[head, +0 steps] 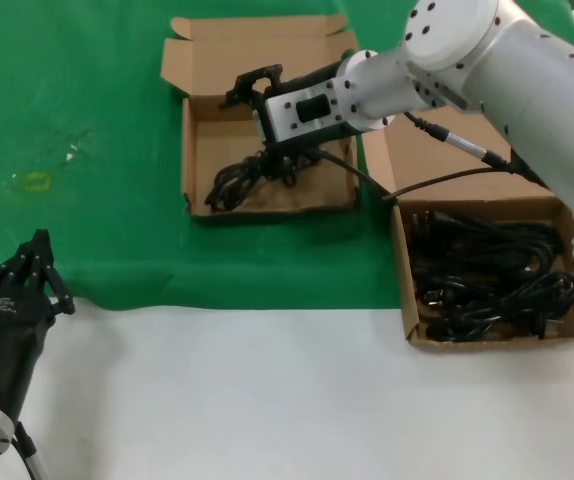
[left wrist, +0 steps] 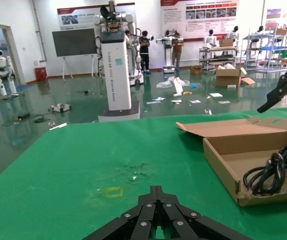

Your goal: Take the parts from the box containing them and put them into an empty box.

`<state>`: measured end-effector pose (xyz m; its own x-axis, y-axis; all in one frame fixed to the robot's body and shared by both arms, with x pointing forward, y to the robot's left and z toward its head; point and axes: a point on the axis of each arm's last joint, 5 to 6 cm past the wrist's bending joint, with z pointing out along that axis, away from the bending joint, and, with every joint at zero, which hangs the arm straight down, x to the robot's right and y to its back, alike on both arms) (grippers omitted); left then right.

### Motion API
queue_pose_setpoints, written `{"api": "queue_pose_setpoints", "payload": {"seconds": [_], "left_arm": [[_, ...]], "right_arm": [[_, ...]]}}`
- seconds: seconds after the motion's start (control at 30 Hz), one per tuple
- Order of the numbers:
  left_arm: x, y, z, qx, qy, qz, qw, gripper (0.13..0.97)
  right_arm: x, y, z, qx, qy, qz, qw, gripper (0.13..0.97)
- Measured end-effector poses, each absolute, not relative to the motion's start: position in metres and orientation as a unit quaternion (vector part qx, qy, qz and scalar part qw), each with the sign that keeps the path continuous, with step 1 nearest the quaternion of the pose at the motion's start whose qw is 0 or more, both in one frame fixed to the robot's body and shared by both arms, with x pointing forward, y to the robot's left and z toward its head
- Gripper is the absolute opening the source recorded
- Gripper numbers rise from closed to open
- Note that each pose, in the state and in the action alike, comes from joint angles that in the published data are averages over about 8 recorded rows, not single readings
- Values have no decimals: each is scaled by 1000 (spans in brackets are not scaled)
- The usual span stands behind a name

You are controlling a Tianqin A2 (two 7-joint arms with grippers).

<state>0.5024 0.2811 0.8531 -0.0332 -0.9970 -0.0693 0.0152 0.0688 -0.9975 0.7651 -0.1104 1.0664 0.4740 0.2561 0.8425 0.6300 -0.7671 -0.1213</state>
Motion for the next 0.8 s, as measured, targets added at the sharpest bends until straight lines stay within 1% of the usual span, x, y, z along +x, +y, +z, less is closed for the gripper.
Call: {"api": "queue_pose_setpoints", "payload": {"seconds": [0.07,0.33,0.37,0.47,0.63,0.67,0.73,0.8], "left_arm": [[502,281,853,-470,522,-494,512,144],[502,281,853,-470,522,-494,512,162],[502,281,853,-470,522,-494,512,166],[502,281,853,-470,522,-494,512,173],[502,281,853,-470,522,-494,512,237],[502,281,853,-470,522,-494,512,250],[502,281,853,-470,522,-494,512,275],[502,281,853,-470,522,-494,512,275]], "right_arm": [[765,-111,1067,-831,-266,-438,214,415],[765,-111,1067,-831,-266,-438,215,630],[765,-111,1067,-831,-265,-438,215,630],[764,-110,1063,-831,-262,-437,222,699],[760,-104,1043,-830,-243,-434,252,813],[758,-103,1038,-830,-238,-433,260,813],[755,-100,1027,-829,-225,-431,278,841],[751,-97,1016,-827,-210,-429,296,869]]}}
